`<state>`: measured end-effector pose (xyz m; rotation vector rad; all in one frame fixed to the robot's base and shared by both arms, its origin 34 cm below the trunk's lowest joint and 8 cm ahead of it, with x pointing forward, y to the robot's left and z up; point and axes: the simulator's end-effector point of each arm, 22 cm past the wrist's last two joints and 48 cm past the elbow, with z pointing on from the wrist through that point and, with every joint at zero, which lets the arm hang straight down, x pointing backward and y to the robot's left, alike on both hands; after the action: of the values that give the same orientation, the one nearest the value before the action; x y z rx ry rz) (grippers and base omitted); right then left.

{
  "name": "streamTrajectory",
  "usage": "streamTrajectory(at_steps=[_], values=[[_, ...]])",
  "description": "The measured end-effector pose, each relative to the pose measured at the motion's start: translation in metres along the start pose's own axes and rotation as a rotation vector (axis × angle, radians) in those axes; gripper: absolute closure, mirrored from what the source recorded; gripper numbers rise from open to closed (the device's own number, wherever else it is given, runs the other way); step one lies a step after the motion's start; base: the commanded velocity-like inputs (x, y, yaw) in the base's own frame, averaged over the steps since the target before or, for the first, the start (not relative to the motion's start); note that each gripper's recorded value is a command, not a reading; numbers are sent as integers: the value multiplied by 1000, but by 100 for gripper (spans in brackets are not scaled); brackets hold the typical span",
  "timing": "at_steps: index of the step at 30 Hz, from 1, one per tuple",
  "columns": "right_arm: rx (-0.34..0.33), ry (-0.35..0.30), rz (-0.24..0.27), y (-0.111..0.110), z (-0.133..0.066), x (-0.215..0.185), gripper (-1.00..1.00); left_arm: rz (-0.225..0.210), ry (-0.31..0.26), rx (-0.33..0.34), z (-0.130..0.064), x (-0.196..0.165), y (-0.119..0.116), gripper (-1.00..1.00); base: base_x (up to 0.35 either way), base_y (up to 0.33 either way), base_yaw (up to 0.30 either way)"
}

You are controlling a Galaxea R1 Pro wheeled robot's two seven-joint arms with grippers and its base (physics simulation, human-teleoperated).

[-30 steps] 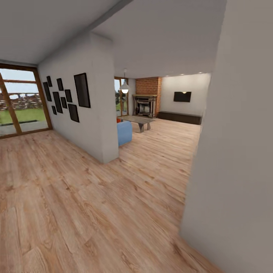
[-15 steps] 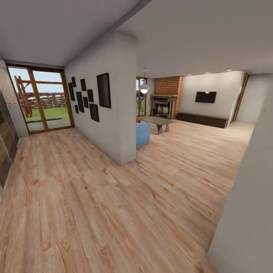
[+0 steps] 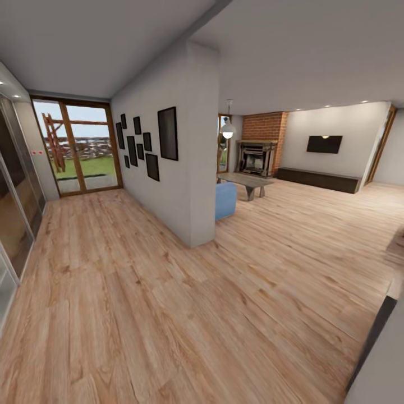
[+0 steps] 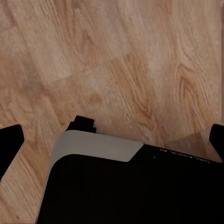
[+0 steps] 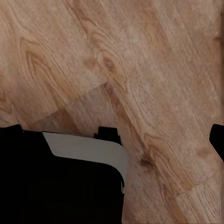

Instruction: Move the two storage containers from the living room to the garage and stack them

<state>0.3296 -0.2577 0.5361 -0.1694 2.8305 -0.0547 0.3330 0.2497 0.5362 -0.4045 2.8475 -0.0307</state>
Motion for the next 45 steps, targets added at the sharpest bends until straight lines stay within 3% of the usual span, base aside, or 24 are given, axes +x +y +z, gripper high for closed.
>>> streamTrajectory(at_steps=[45], values=[[2,-5,-12,0,0,-2,-100,-1,0,-1,0,0,1,-100,323,0,-1]])
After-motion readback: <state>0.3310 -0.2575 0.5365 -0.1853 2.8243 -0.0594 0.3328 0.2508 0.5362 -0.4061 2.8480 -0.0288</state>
